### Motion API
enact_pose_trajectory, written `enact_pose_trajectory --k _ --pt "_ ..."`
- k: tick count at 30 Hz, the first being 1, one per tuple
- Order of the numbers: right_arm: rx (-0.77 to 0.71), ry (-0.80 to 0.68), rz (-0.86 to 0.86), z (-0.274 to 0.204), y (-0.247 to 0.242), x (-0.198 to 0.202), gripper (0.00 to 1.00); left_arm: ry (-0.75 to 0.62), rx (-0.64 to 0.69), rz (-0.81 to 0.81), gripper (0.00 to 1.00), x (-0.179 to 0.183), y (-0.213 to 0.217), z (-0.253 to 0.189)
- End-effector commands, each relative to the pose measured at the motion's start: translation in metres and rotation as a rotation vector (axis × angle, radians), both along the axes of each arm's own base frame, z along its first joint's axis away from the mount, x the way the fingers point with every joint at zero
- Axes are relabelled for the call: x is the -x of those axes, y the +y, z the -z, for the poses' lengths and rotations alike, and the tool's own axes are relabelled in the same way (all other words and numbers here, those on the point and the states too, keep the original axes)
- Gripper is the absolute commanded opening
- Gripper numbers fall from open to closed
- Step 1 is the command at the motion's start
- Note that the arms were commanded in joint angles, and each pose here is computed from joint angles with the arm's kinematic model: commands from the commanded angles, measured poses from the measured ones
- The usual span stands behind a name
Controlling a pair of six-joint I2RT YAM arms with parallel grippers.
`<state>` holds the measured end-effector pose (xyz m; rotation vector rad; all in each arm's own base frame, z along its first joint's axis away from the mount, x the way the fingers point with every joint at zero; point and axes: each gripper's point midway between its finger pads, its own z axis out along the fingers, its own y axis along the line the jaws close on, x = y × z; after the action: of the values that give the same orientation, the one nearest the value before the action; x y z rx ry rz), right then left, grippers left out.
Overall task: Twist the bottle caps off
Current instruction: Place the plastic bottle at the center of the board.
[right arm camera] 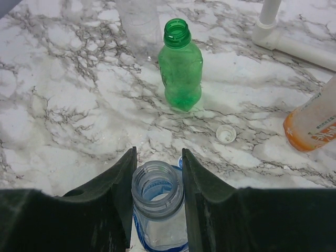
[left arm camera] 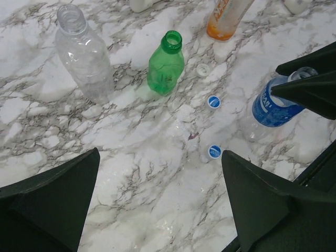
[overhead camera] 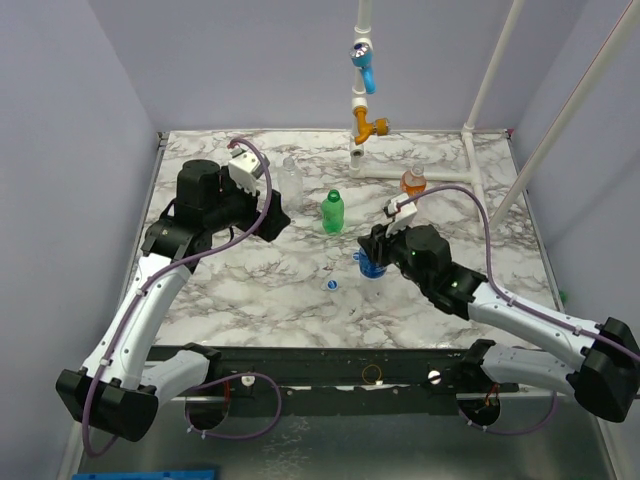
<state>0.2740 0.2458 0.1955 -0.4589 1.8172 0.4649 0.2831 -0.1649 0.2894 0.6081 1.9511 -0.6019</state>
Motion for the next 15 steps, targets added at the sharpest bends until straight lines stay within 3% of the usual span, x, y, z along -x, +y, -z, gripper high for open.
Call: enact_pose_trajectory --k 1,15 --pt "-0.036 -0.081 0.072 -0.007 -0.01 -0.01 0.22 -0.001 -0.059 -0.068 0.99 -0.007 0.016 0.015" --pt "-0.066 -0.209 0.136 -0.021 -0.025 -0.004 0.2 -0.008 -0.033 -0.057 0.99 -0.008 0.012 0.017"
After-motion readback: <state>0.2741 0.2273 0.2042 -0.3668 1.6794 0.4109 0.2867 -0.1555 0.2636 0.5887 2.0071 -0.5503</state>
